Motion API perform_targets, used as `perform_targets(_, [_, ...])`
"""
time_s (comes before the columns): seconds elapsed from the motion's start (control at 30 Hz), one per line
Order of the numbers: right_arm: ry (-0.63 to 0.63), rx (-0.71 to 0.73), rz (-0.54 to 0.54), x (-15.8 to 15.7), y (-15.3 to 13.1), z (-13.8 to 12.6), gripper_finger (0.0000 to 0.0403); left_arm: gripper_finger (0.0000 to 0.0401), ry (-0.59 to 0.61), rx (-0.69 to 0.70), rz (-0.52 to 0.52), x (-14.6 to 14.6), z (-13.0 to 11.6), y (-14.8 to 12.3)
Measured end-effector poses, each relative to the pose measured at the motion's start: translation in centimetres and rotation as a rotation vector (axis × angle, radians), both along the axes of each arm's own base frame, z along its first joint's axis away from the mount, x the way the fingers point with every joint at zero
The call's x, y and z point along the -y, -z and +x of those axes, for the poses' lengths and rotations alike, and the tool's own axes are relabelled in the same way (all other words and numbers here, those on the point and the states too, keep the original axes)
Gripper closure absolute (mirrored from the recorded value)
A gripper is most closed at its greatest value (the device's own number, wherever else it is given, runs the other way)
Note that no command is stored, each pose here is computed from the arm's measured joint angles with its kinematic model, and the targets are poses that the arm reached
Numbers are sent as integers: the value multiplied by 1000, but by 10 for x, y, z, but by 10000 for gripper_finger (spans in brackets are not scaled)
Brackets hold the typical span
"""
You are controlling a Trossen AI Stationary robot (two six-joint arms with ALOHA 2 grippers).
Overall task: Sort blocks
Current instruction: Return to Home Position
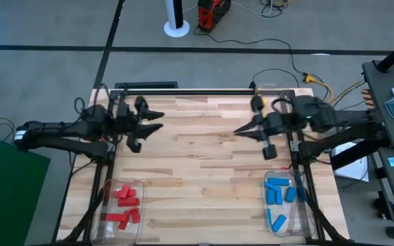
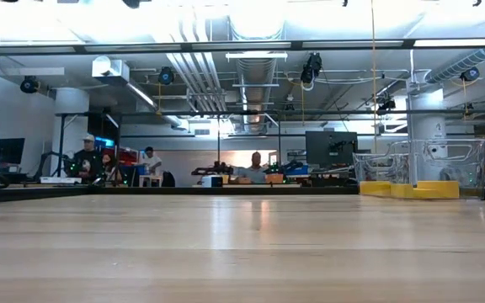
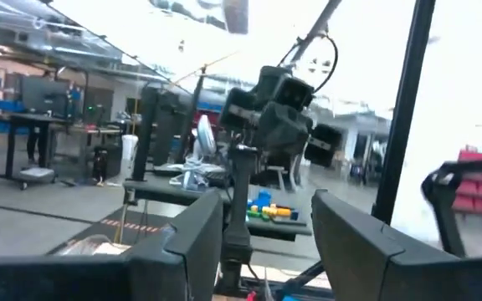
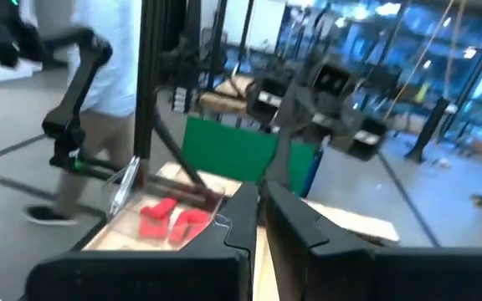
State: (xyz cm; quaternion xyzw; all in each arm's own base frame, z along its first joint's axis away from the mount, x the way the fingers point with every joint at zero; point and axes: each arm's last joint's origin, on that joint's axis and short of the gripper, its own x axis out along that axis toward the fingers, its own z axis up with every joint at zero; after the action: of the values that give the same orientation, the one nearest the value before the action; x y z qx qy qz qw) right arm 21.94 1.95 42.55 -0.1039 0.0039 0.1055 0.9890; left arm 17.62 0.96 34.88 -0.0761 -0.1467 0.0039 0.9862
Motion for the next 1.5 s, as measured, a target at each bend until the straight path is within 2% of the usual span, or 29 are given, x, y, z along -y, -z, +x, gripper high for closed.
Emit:
perform_targets(0.17, [17,143,7,5,-1,-40,385,239,-7,53,-79,-3,-30,19])
perform_targets(0.3, [29,230,23,8,7,-69,385,239,-39,87,-97,-4,-45,27])
perform_targets(0.43, [46,353,54,11,11,-118,385,239,-103,118,-116,-5,-57,35])
perform_targets(0.53, [12,395,68,11,18,-133,385,239,-106,143,-116,-5,-65,39])
perform_targets(0.77, [16,456,61,12,34,-159,385,239,-106,185,-119,-3,-79,51])
perform_targets(0.97, [22,452,39,13,53,-174,385,239,-172,214,-154,-5,-88,66])
perform_targets(1.1, [13,476,83,14,64,-185,385,239,-210,223,-169,-5,-92,77])
perform_targets(1.2, [-4,460,162,14,73,-190,385,239,-233,189,-174,-6,-92,83])
perform_targets(1.27, [-21,450,194,14,79,-194,385,239,-303,156,-139,-7,-91,85])
perform_targets(1.4, [-126,462,100,11,96,-193,385,239,-422,150,-184,-11,-91,87])
perform_targets(1.5, [-148,518,49,10,105,-194,385,239,-442,131,-193,-12,-89,91])
